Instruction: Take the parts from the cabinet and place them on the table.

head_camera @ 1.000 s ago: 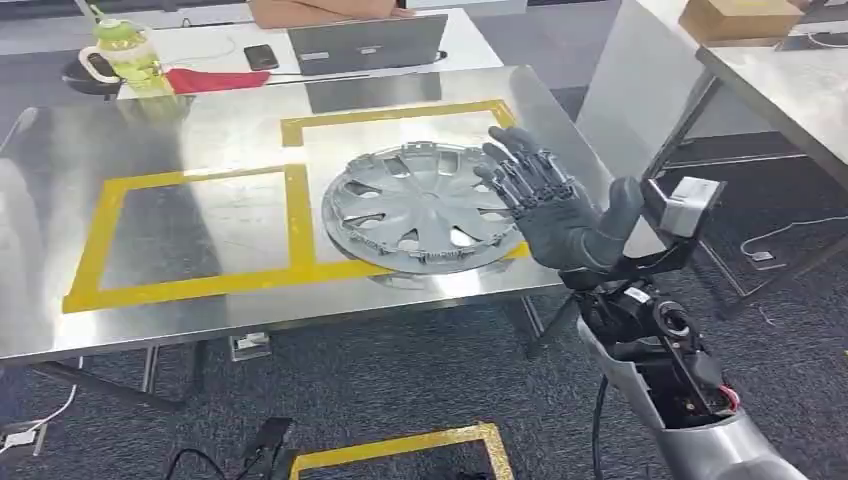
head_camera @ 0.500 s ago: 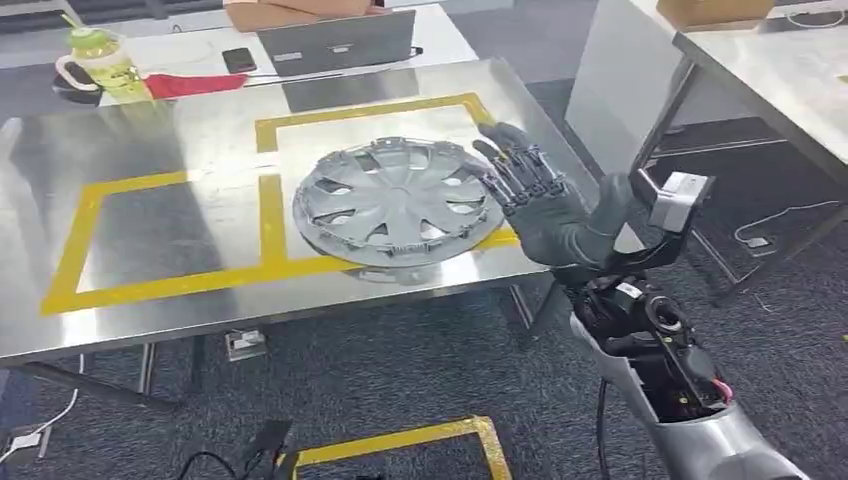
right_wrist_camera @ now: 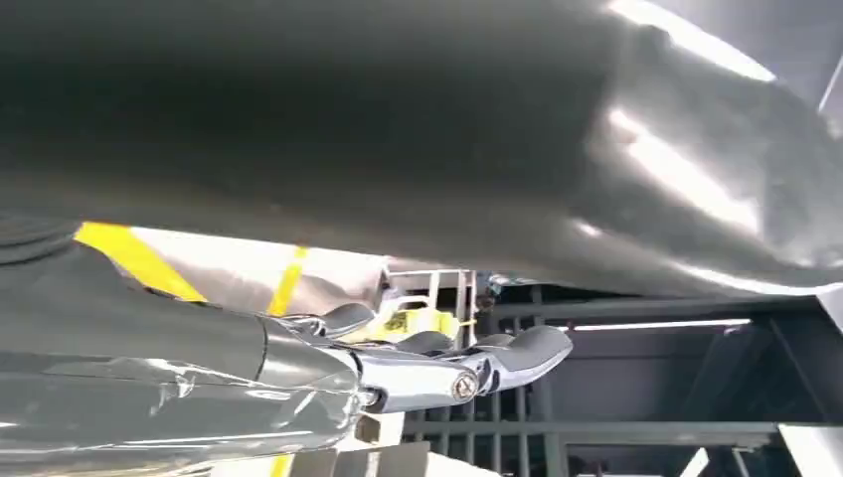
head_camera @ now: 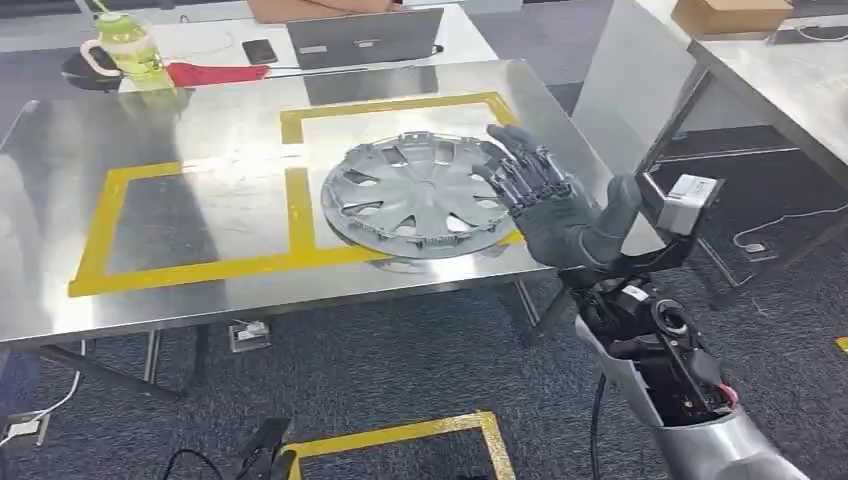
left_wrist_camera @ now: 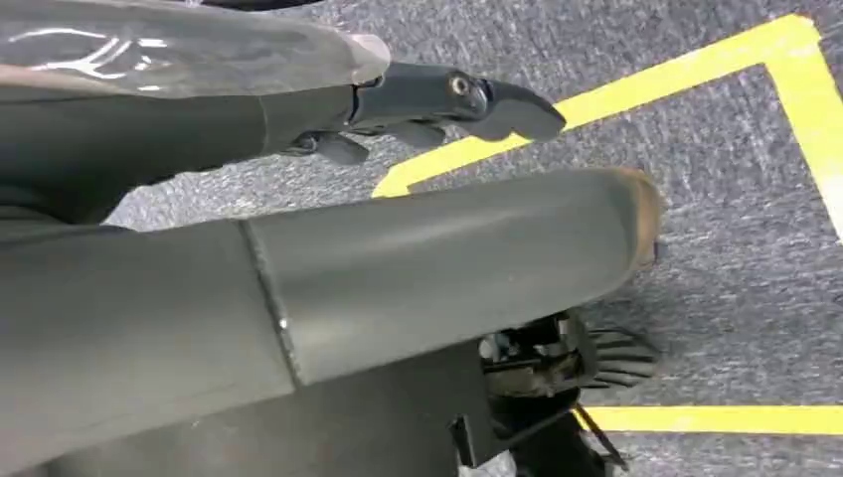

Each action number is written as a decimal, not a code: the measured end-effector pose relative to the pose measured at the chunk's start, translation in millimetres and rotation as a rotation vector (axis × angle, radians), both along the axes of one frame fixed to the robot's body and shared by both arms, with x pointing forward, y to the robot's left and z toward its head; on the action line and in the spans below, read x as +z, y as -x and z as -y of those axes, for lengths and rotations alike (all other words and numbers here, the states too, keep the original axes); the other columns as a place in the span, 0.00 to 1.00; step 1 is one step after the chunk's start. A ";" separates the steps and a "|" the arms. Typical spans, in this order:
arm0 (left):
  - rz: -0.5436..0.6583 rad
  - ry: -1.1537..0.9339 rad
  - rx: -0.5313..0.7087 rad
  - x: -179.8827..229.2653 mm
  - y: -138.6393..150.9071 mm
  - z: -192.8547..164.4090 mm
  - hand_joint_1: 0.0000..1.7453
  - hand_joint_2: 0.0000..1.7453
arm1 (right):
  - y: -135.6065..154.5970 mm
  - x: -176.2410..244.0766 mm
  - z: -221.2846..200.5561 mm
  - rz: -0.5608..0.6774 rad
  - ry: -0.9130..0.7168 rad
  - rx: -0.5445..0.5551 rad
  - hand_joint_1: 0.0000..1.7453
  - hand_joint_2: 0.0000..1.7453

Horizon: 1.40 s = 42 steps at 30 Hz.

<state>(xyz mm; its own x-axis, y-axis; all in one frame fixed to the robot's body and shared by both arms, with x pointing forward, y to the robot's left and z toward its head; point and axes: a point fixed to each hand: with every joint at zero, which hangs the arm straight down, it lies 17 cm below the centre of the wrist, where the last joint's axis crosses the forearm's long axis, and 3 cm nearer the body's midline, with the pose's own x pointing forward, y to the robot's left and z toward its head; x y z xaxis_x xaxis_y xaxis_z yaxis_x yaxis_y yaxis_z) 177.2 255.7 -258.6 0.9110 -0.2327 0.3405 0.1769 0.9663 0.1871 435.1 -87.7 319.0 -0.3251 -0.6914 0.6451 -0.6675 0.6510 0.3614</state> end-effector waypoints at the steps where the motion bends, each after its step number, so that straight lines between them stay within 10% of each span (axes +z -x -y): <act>1: -0.001 0.000 0.000 -0.2 0.8 0.0 0.00 0.00 | 0.1 -0.4 0.0 -0.001 0.000 0.000 0.00 0.00; 42: -0.002 -0.001 -0.001 -0.1 0.2 -0.7 0.00 0.00 | 0.5 0.0 -0.1 0.000 -0.001 0.000 0.00 0.00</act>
<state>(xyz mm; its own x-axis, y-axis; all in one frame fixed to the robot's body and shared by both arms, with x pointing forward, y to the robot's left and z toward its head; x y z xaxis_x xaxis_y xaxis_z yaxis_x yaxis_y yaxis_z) 177.0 256.4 -258.7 0.9114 -0.2344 0.3382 0.1787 0.9658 0.1878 434.7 -87.7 319.0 -0.3248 -0.6922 0.6445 -0.6677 0.6504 0.3620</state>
